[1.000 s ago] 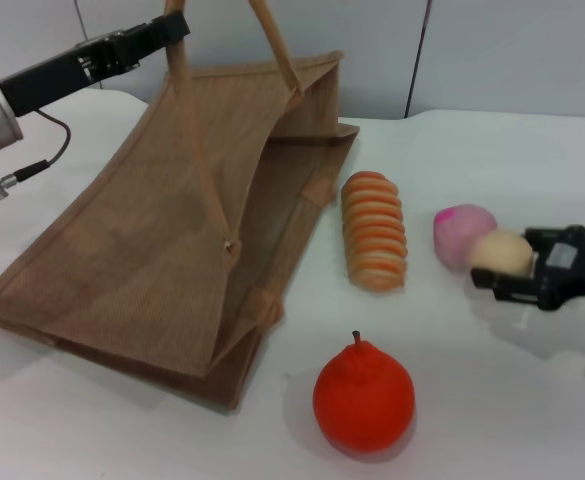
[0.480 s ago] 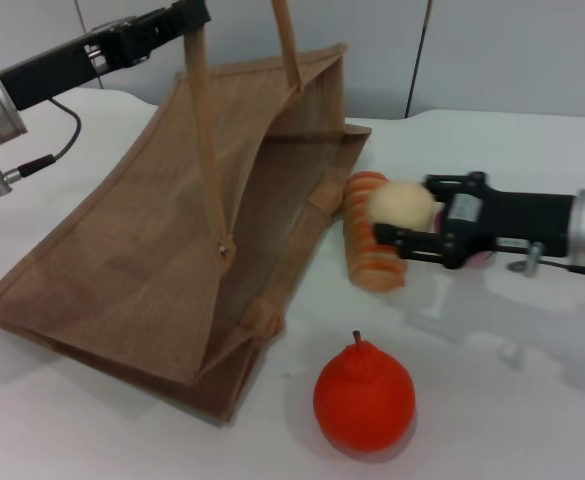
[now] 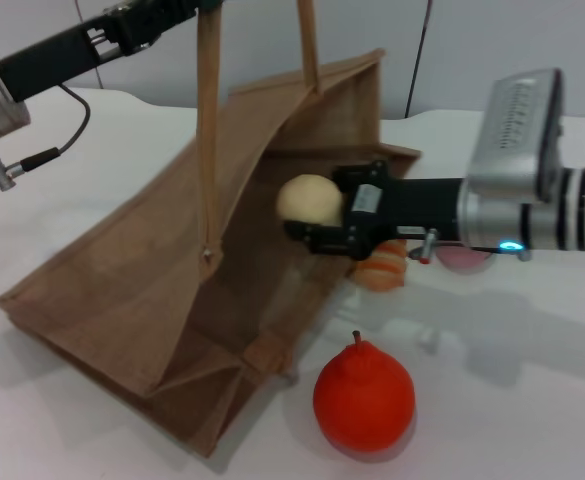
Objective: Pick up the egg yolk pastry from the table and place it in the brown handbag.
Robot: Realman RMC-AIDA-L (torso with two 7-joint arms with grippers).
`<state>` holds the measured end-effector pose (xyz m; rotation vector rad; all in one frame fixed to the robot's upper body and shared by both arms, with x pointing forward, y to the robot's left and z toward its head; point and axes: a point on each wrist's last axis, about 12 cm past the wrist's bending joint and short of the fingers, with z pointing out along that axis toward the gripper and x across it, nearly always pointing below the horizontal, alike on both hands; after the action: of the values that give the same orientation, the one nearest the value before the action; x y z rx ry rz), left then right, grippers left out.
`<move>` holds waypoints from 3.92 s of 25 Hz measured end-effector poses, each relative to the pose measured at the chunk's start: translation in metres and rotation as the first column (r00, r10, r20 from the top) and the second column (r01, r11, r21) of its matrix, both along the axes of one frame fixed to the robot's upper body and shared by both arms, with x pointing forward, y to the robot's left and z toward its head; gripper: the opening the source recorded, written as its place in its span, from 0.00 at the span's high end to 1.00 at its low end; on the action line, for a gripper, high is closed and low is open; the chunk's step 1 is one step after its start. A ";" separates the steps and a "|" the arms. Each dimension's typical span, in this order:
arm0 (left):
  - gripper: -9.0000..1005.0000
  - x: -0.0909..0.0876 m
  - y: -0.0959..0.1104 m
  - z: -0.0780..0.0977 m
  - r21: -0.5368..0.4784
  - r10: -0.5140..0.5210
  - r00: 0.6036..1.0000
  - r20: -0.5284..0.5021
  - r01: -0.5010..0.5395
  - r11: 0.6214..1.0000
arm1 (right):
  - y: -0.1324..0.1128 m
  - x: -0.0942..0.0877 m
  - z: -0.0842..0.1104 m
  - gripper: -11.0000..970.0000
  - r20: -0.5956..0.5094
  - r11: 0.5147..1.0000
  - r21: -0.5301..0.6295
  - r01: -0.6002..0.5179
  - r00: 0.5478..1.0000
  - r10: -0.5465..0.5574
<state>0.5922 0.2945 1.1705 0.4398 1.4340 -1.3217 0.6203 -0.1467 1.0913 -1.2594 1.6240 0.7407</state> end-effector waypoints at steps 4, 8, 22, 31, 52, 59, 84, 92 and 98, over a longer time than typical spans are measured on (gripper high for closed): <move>0.87 -0.003 -0.001 0.004 -0.032 -0.032 0.999 0.017 0.032 0.999 | 0.020 0.001 0.001 0.39 0.015 0.999 -0.027 -0.023 1.000 0.023; 0.87 -0.007 -0.001 0.009 -0.065 -0.066 0.997 0.041 0.069 0.996 | 0.036 0.003 0.001 0.39 0.046 0.998 -0.060 -0.030 0.998 0.033; 0.87 -0.019 0.011 0.016 -0.141 -0.083 0.993 0.087 0.094 0.985 | 0.052 0.000 -0.003 0.34 0.154 0.998 -0.059 -0.004 0.988 0.013; 0.87 -0.027 0.026 0.014 -0.175 -0.033 0.995 0.091 0.049 0.983 | 0.048 -0.012 -0.010 0.22 0.210 1.000 0.015 0.015 0.978 -0.017; 0.87 -0.051 0.082 -0.021 -0.330 0.437 0.896 0.083 -0.389 0.860 | -0.060 -0.058 -0.004 0.09 0.288 0.893 0.447 0.056 0.936 -0.203; 0.82 -0.042 0.075 -0.040 -0.236 0.578 0.812 0.083 -0.547 0.803 | -0.079 -0.085 -0.004 0.09 0.419 0.842 0.537 0.044 0.853 -0.311; 0.22 -0.046 0.015 -0.088 0.023 0.684 0.532 0.499 -0.797 0.604 | -0.135 -0.096 -0.010 0.09 0.350 0.670 0.660 0.340 0.650 -0.674; 0.21 -0.048 0.005 -0.090 0.027 0.665 0.508 0.547 -0.805 0.593 | -0.150 -0.092 -0.016 0.09 0.291 0.593 0.660 0.461 0.571 -0.768; 0.21 -0.050 0.005 -0.089 0.020 0.667 0.503 0.549 -0.806 0.592 | -0.155 -0.091 -0.018 0.09 0.271 0.567 0.655 0.499 0.545 -0.793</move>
<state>0.5425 0.2998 1.0810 0.2401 1.1396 -0.2413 0.5296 -0.3018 1.0728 -0.2974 1.1549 0.2202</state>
